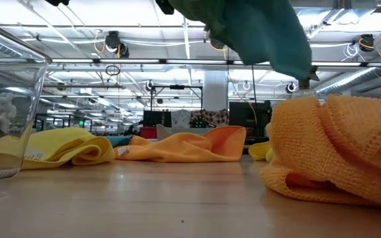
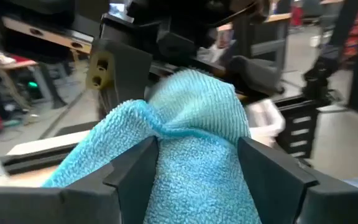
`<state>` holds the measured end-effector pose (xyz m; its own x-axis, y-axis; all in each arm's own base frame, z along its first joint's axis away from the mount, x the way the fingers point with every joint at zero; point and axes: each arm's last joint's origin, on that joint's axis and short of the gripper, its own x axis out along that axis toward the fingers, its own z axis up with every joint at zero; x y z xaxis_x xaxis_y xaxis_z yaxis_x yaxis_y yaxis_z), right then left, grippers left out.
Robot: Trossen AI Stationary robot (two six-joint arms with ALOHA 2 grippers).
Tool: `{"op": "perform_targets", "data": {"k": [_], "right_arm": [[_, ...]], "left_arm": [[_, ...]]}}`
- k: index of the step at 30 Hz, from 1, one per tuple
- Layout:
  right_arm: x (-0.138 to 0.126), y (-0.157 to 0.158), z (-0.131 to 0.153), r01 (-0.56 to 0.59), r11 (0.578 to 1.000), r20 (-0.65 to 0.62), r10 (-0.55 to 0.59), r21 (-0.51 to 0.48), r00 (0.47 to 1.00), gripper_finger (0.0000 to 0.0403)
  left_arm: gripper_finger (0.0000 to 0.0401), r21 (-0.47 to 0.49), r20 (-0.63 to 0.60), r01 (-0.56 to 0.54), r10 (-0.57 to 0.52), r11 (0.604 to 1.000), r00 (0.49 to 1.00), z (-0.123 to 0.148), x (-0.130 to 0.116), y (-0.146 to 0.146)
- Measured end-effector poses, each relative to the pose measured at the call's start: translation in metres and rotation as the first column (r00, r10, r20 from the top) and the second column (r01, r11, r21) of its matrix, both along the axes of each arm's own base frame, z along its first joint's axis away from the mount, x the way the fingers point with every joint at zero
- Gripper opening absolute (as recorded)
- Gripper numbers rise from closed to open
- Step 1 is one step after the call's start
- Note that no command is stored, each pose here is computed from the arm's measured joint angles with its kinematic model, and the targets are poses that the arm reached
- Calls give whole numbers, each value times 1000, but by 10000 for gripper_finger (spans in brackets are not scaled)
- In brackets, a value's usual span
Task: Sort microfiber towel by color & place in baskets
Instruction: Put the bottom blue microfiber cloth into the right transparent bin
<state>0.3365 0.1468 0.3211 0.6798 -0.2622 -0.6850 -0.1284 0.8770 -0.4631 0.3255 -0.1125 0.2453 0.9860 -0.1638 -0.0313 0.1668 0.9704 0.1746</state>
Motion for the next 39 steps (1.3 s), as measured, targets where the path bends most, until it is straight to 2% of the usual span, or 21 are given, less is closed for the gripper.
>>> {"op": "perform_targets", "data": {"k": [6,12,14,17,21,22,24,27,31,35,39], "right_arm": [[-3,-2,-2,98,994,-1,-98,49,995,115],[-6,-3,-4,170,980,-17,-169,104,985,182],[-6,-3,-4,183,976,-14,-182,118,983,201],[-6,-3,-4,186,975,-14,-185,123,983,225],[-6,-3,-4,184,976,-14,-184,119,983,242],[-6,-3,-4,184,976,-14,-184,118,983,243],[-6,-3,-4,182,976,-14,-182,117,983,242],[-6,-4,-4,180,977,-16,-179,112,984,228],[-6,-4,-4,181,977,-16,-180,114,984,185],[-6,-4,-4,162,982,-20,-161,97,987,114],[-6,-4,-4,142,987,-23,-140,78,990,22]], "left_arm": [[235,63,1,-92,92,994,996,-1,-1,-3],[234,128,10,-123,123,984,992,-2,-3,-8],[221,158,14,-143,142,977,990,-2,-5,-10],[163,232,22,-177,177,956,984,-2,-7,-15],[38,276,-20,-162,174,947,985,-7,-8,-16],[20,276,-25,-158,172,948,985,-8,-8,-16],[13,275,-26,-147,160,950,987,-8,-8,-16],[13,273,-25,-138,150,952,988,-8,-8,-16],[5,266,-15,-129,138,955,990,-7,-9,-19],[9,248,-13,-124,131,961,991,-6,-8,-17],[14,209,-18,-143,150,967,988,-6,-6,-12]]}}
